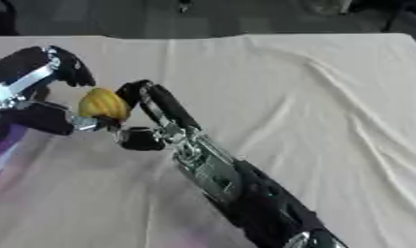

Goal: Pick up the objects with one hand, pass them to the other hand, and then place them into the box on the other side of the table.

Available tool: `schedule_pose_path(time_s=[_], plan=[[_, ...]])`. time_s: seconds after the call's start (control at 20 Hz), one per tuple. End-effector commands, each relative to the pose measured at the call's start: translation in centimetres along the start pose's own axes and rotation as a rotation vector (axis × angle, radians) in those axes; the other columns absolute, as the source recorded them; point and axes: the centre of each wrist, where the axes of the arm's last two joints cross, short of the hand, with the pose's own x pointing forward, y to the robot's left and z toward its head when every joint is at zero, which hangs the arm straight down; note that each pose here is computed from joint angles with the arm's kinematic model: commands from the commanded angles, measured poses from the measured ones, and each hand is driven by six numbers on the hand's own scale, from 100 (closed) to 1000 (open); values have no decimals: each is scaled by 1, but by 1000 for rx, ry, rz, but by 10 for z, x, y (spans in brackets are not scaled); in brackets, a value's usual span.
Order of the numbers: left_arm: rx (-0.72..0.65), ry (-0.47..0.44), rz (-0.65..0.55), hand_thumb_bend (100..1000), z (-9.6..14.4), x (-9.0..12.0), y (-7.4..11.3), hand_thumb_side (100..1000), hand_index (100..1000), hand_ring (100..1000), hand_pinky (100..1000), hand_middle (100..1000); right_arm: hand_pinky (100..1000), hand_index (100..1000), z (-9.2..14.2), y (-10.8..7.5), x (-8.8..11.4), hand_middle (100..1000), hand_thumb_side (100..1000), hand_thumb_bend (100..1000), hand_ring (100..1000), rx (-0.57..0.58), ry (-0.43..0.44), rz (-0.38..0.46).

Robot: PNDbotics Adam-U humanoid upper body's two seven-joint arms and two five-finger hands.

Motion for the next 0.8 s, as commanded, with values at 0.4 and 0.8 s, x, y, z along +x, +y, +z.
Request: schedule_pose_path(time_s=[0.4,0.8], plan=[[-34,27,-43,610,-3,-3,6,493,749,672,715,637,787,553,-3,-5,7,473,100,100,618,-12,-43,-21],[1,9,9,488,-2,-1,7,440,634,590,701,532,789,552,-3,-4,5,473,100,100,618,-11,-44,-22]])
